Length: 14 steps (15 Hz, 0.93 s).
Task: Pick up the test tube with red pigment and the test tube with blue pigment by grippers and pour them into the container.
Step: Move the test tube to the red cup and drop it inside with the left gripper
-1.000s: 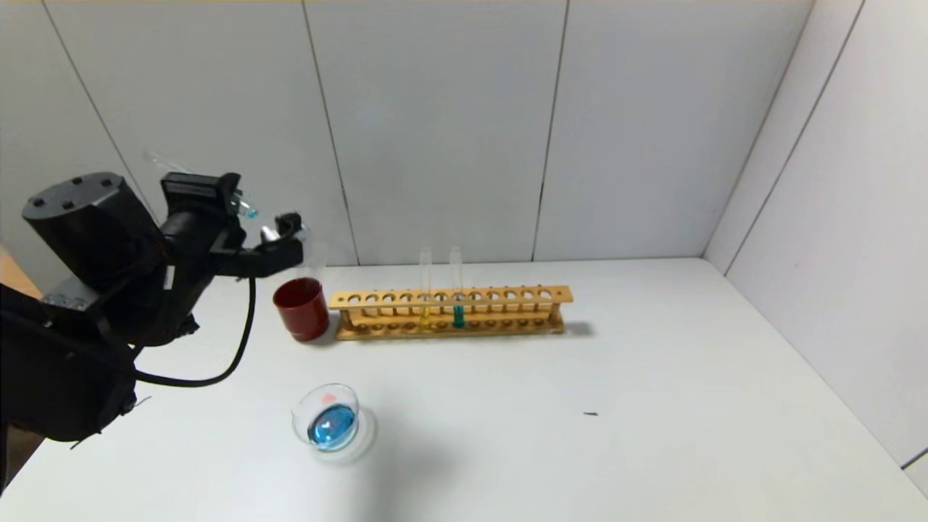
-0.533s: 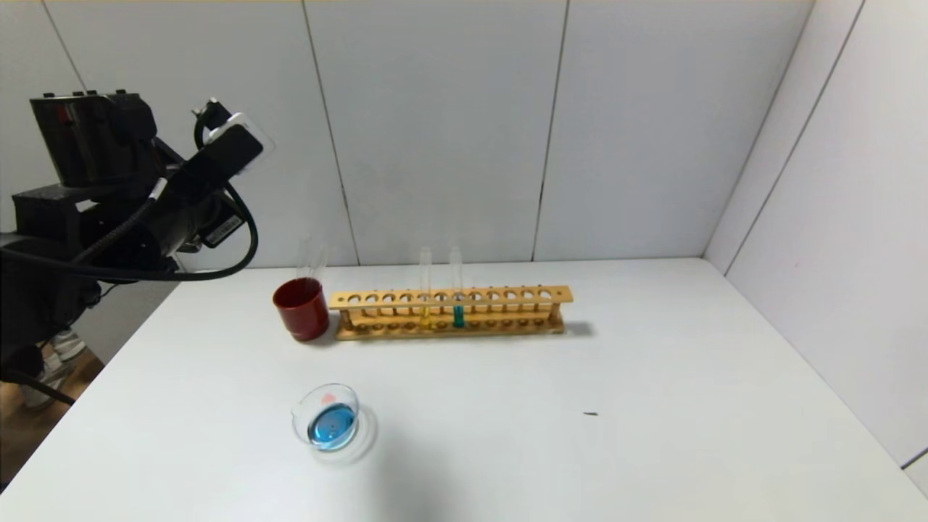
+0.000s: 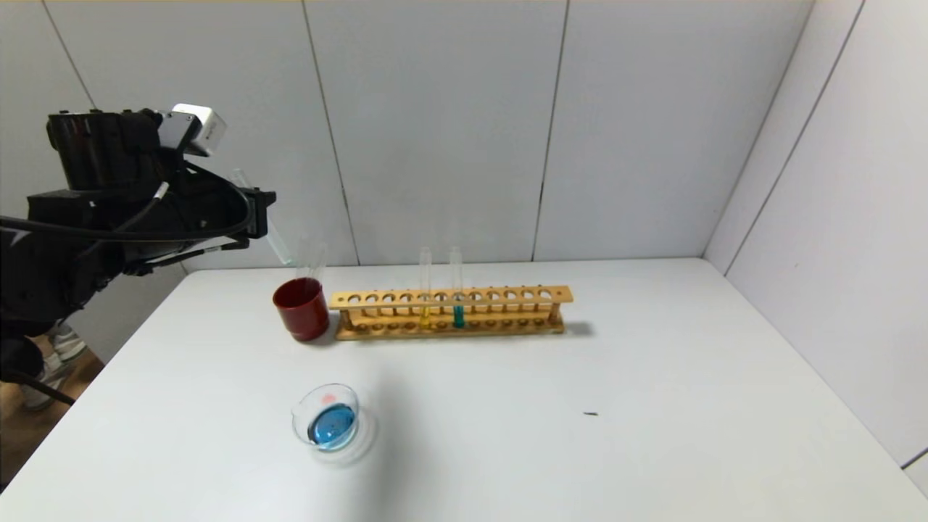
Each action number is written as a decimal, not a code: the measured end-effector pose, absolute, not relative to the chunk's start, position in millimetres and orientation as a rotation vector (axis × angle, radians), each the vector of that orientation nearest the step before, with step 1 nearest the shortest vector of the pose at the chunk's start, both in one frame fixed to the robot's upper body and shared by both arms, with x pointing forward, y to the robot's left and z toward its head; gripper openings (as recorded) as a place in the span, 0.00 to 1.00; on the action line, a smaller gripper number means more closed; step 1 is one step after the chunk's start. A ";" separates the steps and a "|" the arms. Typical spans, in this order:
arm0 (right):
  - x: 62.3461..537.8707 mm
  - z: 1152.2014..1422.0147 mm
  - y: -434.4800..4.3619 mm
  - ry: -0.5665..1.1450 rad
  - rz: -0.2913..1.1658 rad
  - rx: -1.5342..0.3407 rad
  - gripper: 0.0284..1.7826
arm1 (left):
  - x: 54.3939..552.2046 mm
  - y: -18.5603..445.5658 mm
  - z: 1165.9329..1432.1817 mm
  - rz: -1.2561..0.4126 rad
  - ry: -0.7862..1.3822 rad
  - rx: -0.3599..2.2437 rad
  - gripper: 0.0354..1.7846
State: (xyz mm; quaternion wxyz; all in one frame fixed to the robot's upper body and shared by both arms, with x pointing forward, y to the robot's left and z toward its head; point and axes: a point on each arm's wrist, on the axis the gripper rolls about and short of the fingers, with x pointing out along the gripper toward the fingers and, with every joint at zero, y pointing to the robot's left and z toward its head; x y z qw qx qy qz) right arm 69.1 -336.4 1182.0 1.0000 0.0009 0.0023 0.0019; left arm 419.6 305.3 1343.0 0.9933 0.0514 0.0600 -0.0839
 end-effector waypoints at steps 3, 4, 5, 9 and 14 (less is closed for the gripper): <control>69.1 1182.0 -336.4 0.005 0.004 0.001 0.98 | 441.5 307.6 1322.0 -0.163 0.102 0.096 0.17; 69.1 1182.0 -336.4 0.005 0.004 0.001 0.98 | 448.8 307.4 1312.4 -0.164 0.107 0.096 0.17; 69.1 1182.0 -336.4 0.005 0.004 0.002 0.98 | 454.5 307.1 1303.8 -0.164 0.113 0.098 0.17; 69.1 1182.0 -336.4 0.005 0.004 0.002 0.98 | 469.1 307.6 1269.6 -0.159 0.173 0.102 0.17; 69.1 1182.0 -336.4 0.005 0.004 0.002 0.98 | 474.7 307.6 1243.0 -0.159 0.249 0.103 0.17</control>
